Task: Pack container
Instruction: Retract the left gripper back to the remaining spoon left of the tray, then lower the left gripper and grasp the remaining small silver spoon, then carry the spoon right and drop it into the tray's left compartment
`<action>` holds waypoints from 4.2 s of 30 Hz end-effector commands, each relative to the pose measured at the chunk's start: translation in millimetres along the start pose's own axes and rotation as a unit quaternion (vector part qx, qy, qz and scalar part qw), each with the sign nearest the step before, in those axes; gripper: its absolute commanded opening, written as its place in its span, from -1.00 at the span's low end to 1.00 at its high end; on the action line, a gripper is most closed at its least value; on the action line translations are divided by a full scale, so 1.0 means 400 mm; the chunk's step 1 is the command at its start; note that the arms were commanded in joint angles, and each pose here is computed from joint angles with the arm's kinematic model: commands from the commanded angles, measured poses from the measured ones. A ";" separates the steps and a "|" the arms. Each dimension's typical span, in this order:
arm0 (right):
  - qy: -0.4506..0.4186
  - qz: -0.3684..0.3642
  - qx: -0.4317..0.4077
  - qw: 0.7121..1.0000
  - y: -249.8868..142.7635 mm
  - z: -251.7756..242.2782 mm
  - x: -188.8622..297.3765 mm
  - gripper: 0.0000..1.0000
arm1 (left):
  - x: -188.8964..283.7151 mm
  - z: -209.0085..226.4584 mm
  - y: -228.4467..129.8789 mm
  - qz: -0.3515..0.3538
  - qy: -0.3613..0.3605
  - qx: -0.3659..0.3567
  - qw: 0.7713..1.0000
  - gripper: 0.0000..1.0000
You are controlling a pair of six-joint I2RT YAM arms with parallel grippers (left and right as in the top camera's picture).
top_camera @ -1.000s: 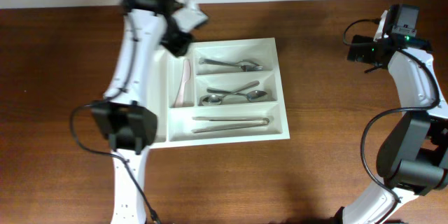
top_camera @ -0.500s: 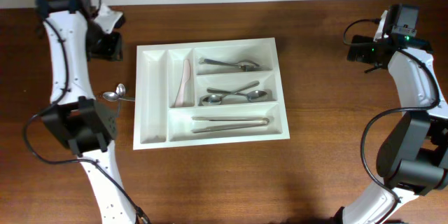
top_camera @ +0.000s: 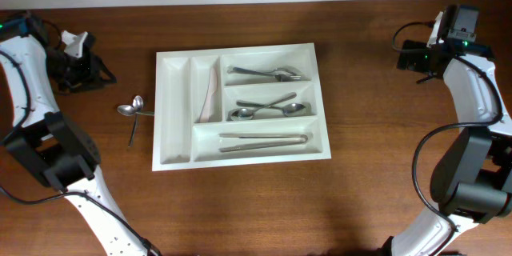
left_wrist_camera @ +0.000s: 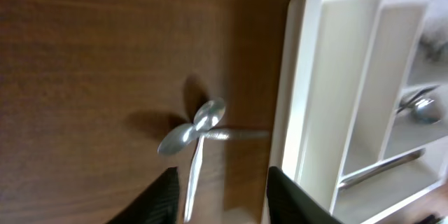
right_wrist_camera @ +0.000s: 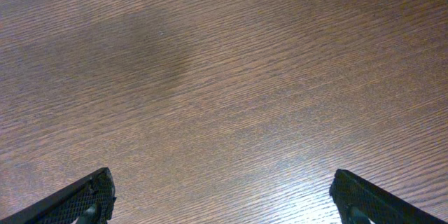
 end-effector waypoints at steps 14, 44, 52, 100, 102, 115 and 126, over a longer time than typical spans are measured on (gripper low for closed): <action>-0.008 -0.006 -0.001 1.000 0.011 -0.004 0.005 0.97 | -0.039 0.121 -0.059 0.008 -0.072 0.137 0.988 -0.02; -0.008 -0.006 -0.001 1.000 0.011 -0.003 0.005 0.98 | -0.205 0.184 -0.082 0.016 -0.116 0.147 0.982 -0.14; -0.008 -0.006 -0.001 1.000 0.011 -0.004 0.005 0.98 | -0.258 0.167 -0.085 0.043 -0.122 0.145 0.981 -0.17; -0.008 -0.006 -0.001 1.000 0.011 -0.004 0.005 0.98 | -0.198 0.202 -0.035 -0.020 -0.110 0.125 0.986 -0.96; -0.008 -0.006 -0.001 1.000 0.011 -0.004 0.005 0.98 | -0.179 0.213 -0.028 -0.032 -0.107 0.125 0.986 -0.96; -0.008 -0.006 -0.001 1.000 0.011 -0.004 0.005 0.98 | -0.027 0.163 0.055 -0.119 -0.154 0.090 0.977 -0.96; -0.008 -0.006 -0.001 1.000 0.011 -0.004 0.005 0.98 | 0.115 -0.036 0.100 -0.170 -0.187 -0.068 0.965 -0.96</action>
Point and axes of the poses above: each gripper's point midway between its finger pads, its own x axis back along the fingers, its own z axis along the line the jaws close on, y = z × x, the point moved 9 cm from there along x, back along the fingers, and after that the axes turned 5 degrees about x, right-handed, at the moved point
